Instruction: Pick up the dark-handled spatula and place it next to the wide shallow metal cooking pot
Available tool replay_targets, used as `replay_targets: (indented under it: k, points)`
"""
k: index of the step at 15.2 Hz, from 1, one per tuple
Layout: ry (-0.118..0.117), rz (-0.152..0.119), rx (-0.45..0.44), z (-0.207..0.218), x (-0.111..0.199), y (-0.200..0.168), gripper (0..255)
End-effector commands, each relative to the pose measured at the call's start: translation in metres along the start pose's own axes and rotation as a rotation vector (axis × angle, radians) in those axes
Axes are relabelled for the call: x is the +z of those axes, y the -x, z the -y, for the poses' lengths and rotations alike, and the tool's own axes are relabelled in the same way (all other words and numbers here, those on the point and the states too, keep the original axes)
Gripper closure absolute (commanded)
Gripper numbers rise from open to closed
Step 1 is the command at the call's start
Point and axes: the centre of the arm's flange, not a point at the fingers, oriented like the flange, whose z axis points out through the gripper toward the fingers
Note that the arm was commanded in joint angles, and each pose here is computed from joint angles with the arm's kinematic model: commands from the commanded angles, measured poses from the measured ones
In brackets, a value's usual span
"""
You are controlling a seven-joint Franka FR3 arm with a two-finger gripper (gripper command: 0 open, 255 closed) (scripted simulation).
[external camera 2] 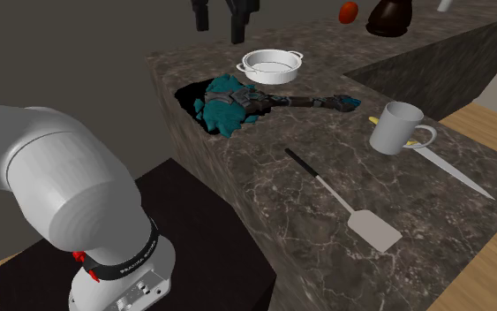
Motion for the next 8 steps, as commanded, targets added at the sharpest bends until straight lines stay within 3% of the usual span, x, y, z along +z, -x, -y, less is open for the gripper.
replay_targets:
  k: [1,8]
  points:
    - [0.000,0.000,0.000,0.000,0.000,0.000,0]
    - [0.000,-0.038,-0.359,-0.073,0.057,0.016,0]
